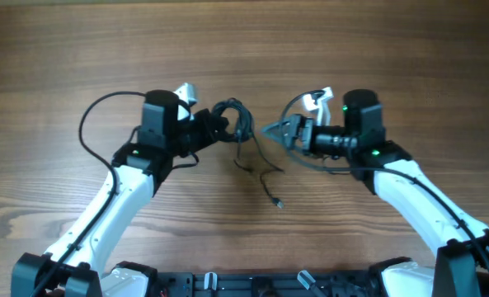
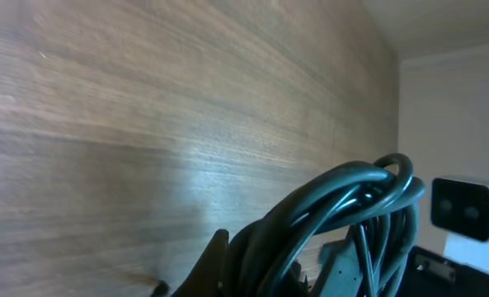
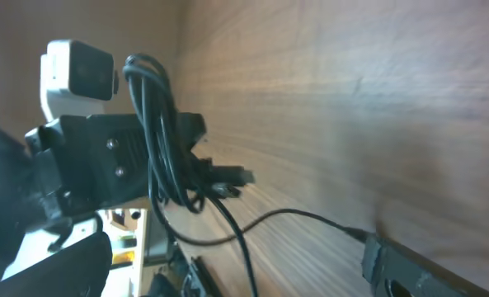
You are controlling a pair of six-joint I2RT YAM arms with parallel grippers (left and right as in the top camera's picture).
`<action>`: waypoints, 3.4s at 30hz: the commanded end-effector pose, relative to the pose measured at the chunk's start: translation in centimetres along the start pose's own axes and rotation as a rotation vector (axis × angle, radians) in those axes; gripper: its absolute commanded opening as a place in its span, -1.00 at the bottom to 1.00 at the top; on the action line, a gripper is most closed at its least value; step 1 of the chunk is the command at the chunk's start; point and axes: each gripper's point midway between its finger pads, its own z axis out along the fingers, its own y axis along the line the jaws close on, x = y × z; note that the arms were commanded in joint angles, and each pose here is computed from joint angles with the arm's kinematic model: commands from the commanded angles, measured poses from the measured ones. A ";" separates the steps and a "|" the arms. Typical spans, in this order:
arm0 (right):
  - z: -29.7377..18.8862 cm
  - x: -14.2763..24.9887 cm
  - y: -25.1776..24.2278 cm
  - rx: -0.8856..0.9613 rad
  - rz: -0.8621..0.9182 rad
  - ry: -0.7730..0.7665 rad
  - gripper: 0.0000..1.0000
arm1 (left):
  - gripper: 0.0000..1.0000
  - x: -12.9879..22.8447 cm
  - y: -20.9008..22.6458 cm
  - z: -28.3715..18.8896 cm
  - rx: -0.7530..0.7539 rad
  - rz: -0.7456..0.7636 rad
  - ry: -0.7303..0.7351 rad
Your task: Untangle cables
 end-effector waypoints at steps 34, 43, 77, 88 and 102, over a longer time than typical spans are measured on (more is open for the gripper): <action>6.6 3.6 -1.6 0.466 -0.679 -0.050 0.11 | -0.92 -2.3 2.1 -1.2 -0.107 -0.111 -0.125; 9.4 2.9 -2.1 0.411 -0.720 -0.080 0.08 | -0.92 -1.6 1.9 -1.1 -0.088 -0.182 -0.089; 3.6 -5.5 12.8 -0.222 -0.180 -0.496 -0.91 | -0.92 5.5 -2.3 1.5 -0.066 -0.100 0.083; 1.8 -10.2 8.0 -0.015 -0.068 -0.801 -0.91 | -0.92 6.8 -3.3 1.3 -0.020 -0.229 0.159; 3.2 -8.3 7.4 0.220 -0.345 -0.817 -0.91 | -0.92 7.1 -3.9 1.3 -0.001 -0.349 0.185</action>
